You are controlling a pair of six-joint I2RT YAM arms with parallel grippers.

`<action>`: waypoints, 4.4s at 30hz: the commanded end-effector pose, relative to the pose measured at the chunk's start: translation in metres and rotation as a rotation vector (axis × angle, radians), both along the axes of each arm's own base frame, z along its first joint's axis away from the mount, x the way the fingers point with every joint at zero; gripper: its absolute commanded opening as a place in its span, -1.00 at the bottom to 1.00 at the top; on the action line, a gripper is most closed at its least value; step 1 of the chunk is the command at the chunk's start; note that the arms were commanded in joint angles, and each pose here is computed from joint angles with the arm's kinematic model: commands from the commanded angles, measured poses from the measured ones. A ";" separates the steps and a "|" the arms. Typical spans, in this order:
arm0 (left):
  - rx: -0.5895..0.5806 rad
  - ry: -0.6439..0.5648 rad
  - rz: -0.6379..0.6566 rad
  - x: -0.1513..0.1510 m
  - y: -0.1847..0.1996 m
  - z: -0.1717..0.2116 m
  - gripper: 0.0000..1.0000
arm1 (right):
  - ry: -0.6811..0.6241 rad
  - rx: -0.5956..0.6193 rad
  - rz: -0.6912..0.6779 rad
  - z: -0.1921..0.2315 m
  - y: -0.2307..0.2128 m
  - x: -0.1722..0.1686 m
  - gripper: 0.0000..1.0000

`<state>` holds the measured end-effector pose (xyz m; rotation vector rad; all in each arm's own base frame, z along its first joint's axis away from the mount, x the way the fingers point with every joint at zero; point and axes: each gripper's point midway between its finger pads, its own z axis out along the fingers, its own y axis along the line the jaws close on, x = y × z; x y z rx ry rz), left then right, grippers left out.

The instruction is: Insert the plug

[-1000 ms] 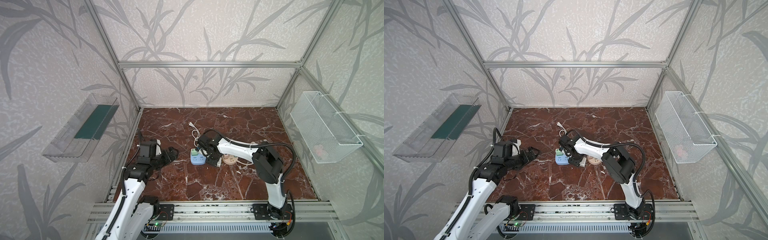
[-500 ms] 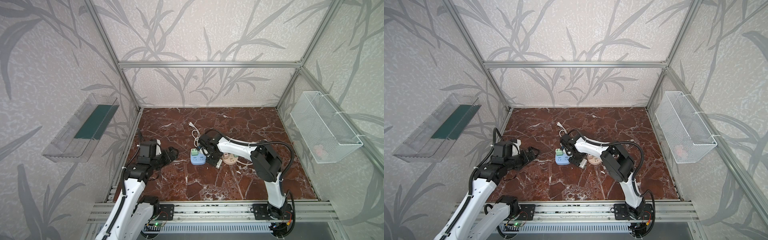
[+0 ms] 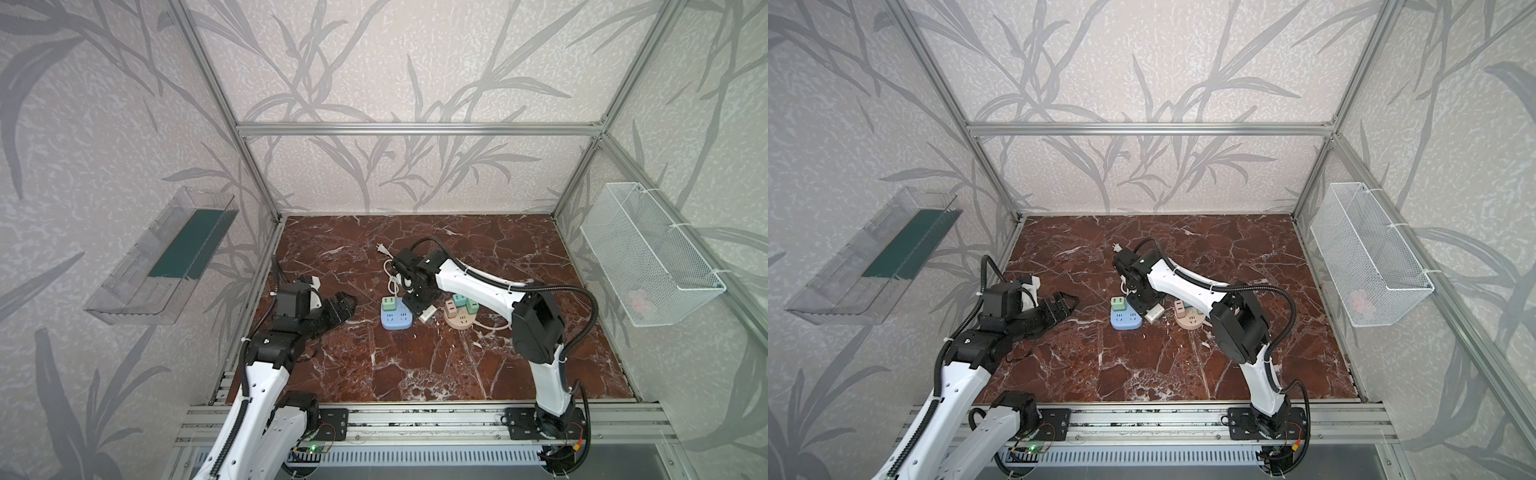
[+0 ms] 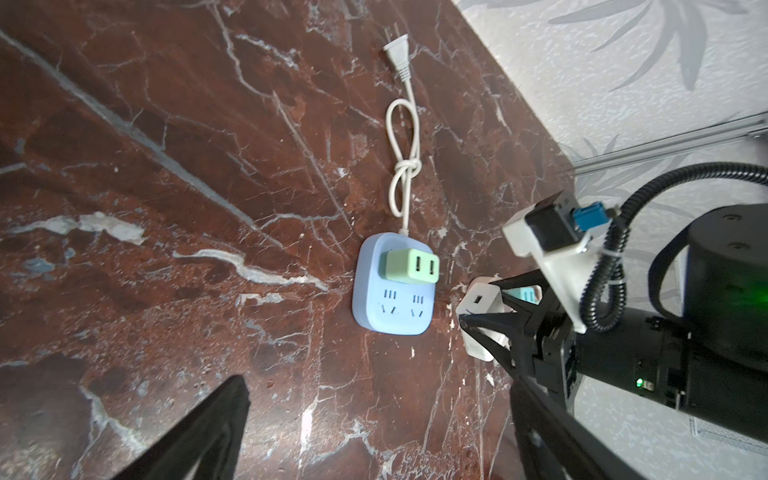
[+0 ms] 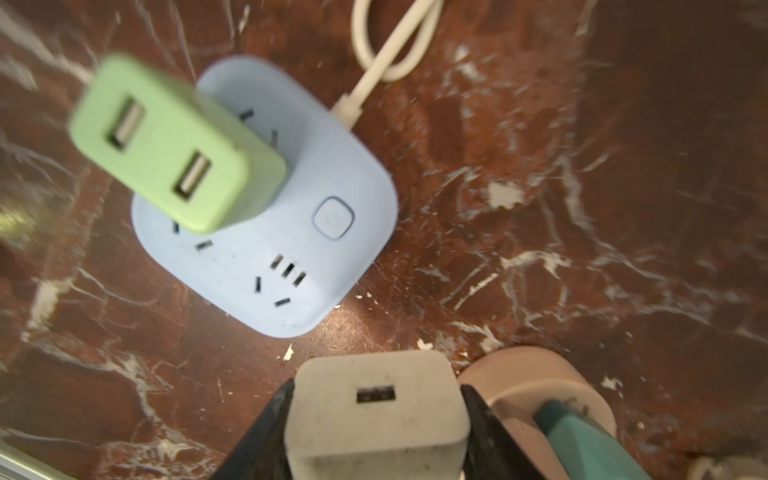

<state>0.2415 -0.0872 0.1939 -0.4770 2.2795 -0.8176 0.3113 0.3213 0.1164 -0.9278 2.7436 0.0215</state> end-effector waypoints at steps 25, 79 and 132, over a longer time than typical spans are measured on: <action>-0.149 -0.495 -0.306 -0.008 -0.095 0.093 0.68 | 0.105 0.451 -0.499 0.156 0.077 -0.038 -1.00; -0.040 -0.448 -0.349 -0.010 -0.094 0.084 -1.00 | 0.169 1.157 -0.299 0.203 0.005 0.000 0.88; -0.597 -0.365 -1.008 -0.050 -0.178 0.152 -1.00 | 0.206 1.332 0.202 0.230 -0.024 -0.123 0.05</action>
